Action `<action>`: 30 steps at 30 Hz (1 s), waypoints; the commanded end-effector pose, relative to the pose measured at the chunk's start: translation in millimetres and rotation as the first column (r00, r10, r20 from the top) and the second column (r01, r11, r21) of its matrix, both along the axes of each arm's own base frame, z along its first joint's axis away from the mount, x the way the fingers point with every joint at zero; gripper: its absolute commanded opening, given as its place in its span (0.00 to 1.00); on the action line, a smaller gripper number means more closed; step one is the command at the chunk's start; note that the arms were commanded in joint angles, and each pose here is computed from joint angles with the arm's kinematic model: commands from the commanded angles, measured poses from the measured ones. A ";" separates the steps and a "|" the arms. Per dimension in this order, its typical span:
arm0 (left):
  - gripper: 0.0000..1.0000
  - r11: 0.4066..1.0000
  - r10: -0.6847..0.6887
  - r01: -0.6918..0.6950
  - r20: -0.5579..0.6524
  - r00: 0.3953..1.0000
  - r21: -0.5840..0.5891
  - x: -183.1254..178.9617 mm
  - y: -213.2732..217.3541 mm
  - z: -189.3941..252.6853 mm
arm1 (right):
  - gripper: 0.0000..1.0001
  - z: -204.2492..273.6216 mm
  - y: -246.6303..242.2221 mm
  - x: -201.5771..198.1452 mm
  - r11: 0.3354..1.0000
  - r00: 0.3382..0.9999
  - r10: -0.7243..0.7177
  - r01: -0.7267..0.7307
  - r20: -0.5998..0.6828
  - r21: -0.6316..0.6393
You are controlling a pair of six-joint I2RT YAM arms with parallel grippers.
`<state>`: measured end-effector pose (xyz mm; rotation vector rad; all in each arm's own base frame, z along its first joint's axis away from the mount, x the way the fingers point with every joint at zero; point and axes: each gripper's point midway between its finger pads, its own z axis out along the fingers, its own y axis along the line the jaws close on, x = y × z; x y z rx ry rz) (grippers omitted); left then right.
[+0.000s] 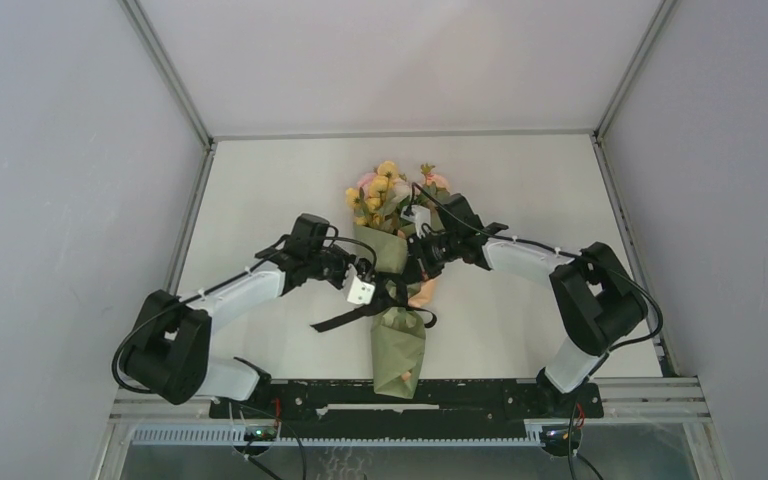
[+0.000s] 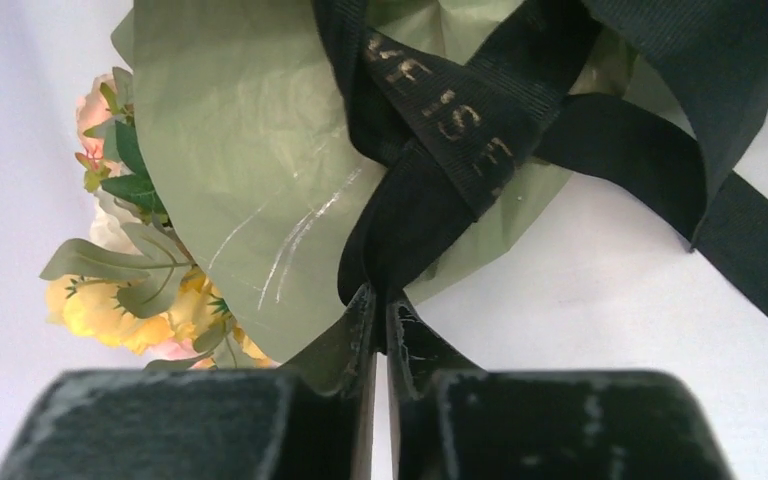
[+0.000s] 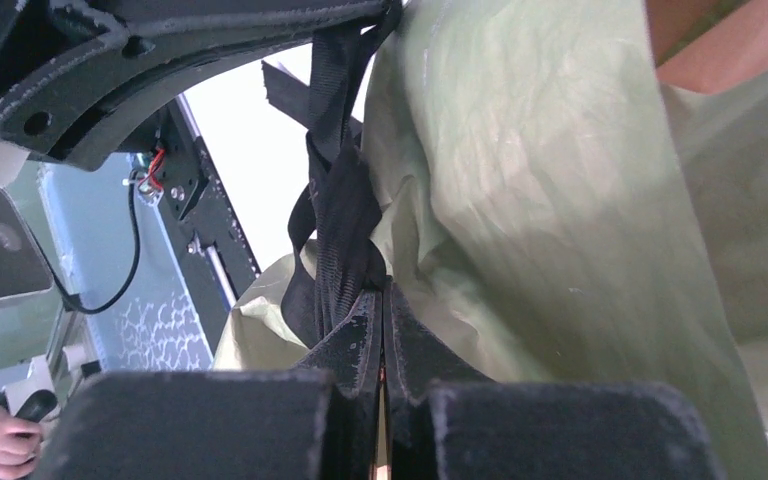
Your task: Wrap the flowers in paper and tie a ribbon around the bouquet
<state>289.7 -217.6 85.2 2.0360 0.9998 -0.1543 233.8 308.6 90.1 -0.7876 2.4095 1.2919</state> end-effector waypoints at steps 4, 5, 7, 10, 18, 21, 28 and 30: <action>0.00 1.000 0.002 -0.001 0.037 0.999 -0.014 -10.3 4.6 15.3 | 0.03 21.6 -6.1 15.1 0.996 0.990 -0.082 0.086 0.117 -0.030; 0.00 1.000 0.016 -0.016 0.025 1.000 -0.010 -12.1 7.5 13.7 | 0.03 22.6 -7.7 16.7 0.994 0.987 -0.093 0.098 0.128 -0.038; 0.00 1.000 0.025 -0.025 0.016 1.000 0.004 -16.4 12.4 11.3 | 0.04 24.9 -11.7 19.8 0.990 0.982 -0.118 0.128 0.148 -0.056; 0.00 0.999 0.050 -0.050 0.007 0.999 0.020 -20.0 19.8 6.6 | 0.04 23.4 -23.4 24.9 0.974 0.970 -0.176 0.197 0.169 -0.112; 0.00 0.992 0.118 -0.114 -0.063 0.991 0.059 -35.4 35.7 -9.7 | 0.02 21.5 -44.5 27.3 0.938 0.947 -0.235 0.280 0.220 -0.204; 0.00 0.988 0.138 -0.134 -0.061 0.988 0.076 -36.8 40.9 -13.5 | 0.00 22.1 -48.6 25.0 0.935 0.947 -0.233 0.281 0.221 -0.218; 0.00 0.963 0.229 -0.216 -0.064 0.971 0.159 -40.6 64.2 -32.0 | 0.00 10.9 -68.9 -3.7 0.931 0.959 -0.236 0.270 0.159 -0.248; 0.00 0.956 0.231 -0.217 -0.050 0.972 0.196 -43.0 72.7 -42.1 | 0.00 -1.0 -76.9 -18.2 0.925 0.962 -0.243 0.268 0.120 -0.269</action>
